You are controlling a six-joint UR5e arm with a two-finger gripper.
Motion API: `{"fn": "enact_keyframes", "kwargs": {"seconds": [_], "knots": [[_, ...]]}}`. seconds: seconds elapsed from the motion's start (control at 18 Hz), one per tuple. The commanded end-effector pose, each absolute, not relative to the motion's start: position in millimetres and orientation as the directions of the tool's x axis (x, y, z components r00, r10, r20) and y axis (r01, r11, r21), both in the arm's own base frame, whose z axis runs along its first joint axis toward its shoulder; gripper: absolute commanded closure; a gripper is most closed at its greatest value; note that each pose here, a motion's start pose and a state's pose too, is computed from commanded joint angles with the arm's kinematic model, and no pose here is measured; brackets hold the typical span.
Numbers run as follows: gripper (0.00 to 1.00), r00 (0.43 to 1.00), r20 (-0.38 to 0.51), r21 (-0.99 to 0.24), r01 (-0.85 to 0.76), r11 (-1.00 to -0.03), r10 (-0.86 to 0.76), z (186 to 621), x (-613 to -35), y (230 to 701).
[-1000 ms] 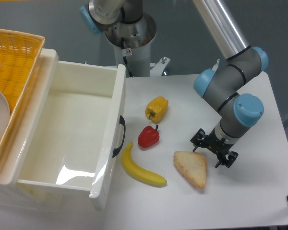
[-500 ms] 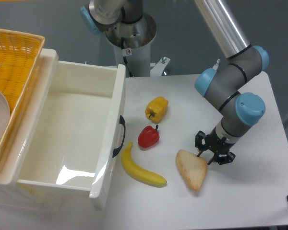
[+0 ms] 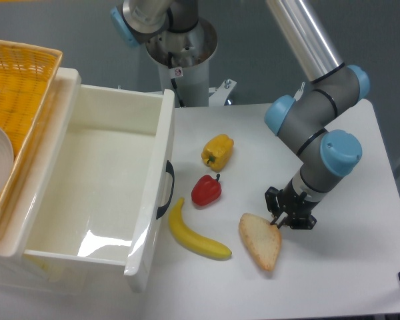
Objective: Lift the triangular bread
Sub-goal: 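Lift the gripped bread slice up off the table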
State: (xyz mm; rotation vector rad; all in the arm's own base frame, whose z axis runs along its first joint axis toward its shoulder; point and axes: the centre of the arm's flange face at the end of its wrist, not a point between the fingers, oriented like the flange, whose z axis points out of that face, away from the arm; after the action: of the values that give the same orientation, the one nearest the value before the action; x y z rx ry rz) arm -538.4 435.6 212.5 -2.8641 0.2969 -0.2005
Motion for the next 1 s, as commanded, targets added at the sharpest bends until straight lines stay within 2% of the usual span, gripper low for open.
{"fn": "enact_keyframes", "kwargs": {"seconds": [0.33, 0.61, 1.0], "knots": [[1.0, 0.974, 0.079, -0.252, -0.185, -0.95, -0.211, 244, -550, 434], [1.0, 0.976, 0.041, -0.12, -0.21, -0.97, -0.216, 280, -565, 427], [1.0, 0.936, 0.005, -0.009, -0.353, -0.936, -0.353, 313, -588, 420]]}}
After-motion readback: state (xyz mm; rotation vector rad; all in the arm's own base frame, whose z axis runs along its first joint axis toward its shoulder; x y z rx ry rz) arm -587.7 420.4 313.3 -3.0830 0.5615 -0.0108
